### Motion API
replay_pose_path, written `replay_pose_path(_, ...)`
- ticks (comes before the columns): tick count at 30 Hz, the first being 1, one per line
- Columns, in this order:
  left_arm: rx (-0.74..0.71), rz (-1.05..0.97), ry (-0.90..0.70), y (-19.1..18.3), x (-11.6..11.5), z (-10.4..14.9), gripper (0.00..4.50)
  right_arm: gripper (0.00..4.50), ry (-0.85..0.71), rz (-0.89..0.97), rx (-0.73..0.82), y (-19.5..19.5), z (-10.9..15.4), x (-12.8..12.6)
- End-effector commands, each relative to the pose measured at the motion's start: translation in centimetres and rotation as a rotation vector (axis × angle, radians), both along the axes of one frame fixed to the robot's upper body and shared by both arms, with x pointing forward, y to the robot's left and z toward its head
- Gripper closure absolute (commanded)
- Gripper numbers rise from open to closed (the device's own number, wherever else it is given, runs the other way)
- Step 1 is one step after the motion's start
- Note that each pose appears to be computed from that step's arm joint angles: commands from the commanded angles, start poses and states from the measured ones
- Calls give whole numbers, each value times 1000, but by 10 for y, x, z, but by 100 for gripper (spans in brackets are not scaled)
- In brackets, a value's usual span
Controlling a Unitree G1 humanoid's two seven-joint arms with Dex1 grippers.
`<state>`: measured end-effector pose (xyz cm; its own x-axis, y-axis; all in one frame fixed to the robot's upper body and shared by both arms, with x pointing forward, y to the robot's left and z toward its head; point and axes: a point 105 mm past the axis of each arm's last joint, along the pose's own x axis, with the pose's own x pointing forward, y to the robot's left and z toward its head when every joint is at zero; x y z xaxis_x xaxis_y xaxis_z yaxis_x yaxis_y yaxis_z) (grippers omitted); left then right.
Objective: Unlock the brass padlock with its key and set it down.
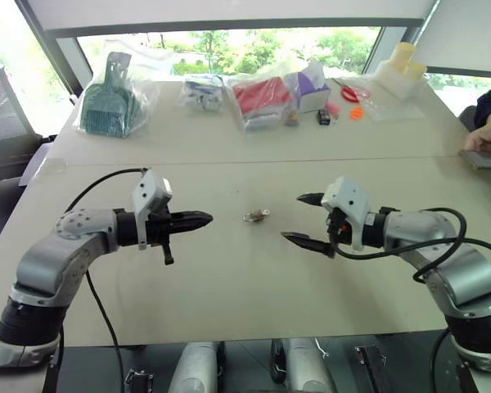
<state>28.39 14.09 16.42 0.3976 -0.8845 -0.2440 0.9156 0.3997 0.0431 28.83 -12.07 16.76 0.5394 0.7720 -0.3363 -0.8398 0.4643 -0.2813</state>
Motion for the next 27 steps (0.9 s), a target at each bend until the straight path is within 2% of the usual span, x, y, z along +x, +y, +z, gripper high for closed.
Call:
replay_pose_path(1, 18, -17, -61, 0, 0, 10, 450, 4, -25, 37, -5, 5, 7, -4)
replay_pose_path(12, 13, -22, -81, -6, 4, 9, 450, 4, -25, 37, -11, 6, 7, -7)
replay_pose_path(20, 37, -38, -124, -6, 27, 13, 450, 4, -39, 4, -25, 0, 7, -7)
replay_pose_path(27, 77, -140, -160, -29, 43, 8, 450, 4, -57, -11, -42, -2, 8, -4)
